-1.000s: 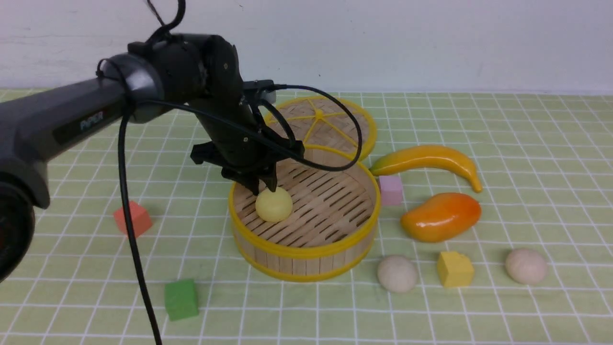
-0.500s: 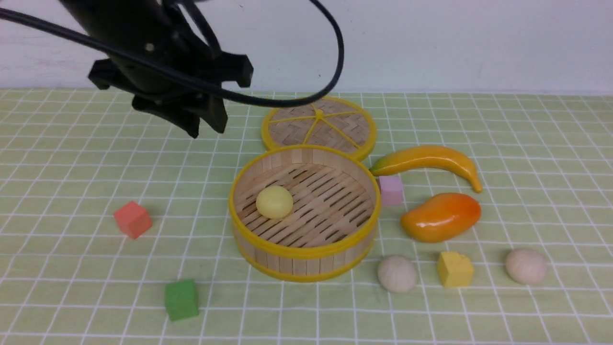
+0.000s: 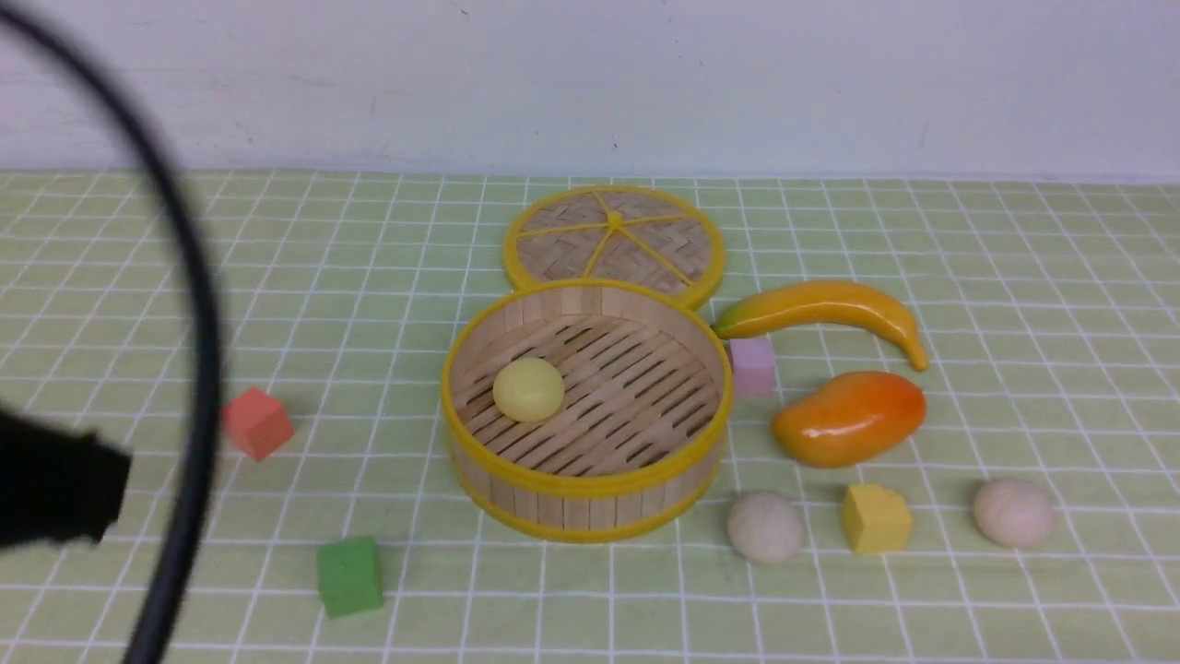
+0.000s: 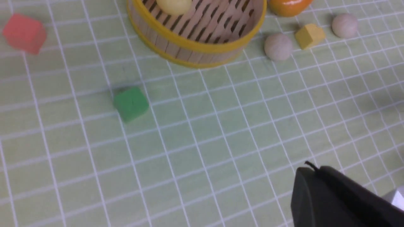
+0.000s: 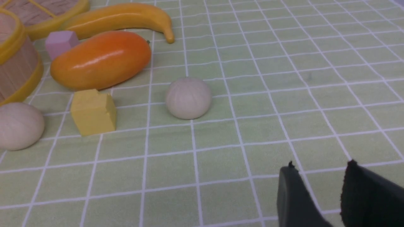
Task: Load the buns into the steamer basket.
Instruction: Use the right arm to grab a steamed stuffed bun
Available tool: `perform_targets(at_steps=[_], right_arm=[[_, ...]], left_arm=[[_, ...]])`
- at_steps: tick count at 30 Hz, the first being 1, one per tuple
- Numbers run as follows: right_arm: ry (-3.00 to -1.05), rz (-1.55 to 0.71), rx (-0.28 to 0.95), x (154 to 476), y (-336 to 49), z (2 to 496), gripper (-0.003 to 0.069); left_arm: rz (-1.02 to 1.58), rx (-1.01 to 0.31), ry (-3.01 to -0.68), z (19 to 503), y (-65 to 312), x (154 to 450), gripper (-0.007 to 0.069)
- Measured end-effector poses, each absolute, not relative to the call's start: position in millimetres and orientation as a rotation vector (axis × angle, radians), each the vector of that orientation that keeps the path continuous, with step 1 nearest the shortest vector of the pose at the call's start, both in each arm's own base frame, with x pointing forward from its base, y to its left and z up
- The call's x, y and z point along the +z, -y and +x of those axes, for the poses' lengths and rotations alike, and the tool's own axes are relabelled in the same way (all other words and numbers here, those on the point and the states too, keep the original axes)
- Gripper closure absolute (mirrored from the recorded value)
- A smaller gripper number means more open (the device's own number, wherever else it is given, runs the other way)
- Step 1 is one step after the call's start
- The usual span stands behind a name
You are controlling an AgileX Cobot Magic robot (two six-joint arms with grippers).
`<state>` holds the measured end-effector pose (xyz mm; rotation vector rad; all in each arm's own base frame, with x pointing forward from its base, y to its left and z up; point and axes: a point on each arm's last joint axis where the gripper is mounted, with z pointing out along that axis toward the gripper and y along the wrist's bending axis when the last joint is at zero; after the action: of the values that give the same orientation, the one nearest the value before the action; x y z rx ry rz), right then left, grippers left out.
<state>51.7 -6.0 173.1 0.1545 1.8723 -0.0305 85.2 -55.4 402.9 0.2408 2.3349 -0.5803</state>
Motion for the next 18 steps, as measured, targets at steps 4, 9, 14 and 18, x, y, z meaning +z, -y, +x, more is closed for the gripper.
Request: perform_targets(at_steps=[4, 9, 14, 18], right_arm=[[-1.872, 0.154, -0.030, 173, 6, 52, 0.0420], [-1.872, 0.154, -0.030, 173, 6, 52, 0.0420], [-1.872, 0.154, -0.030, 173, 6, 52, 0.0420], [-1.872, 0.154, -0.030, 173, 6, 52, 0.0420]], left_arm=[[0.085, -0.655, -2.294, 54, 42, 361, 0.0638], [-0.058, -0.727, -2.191, 26, 28, 319, 0.0638], [-0.064, -0.759, -2.074, 1, 17, 293, 0.0638], [-0.055, -0.781, -2.025, -10, 13, 289, 0.0638]])
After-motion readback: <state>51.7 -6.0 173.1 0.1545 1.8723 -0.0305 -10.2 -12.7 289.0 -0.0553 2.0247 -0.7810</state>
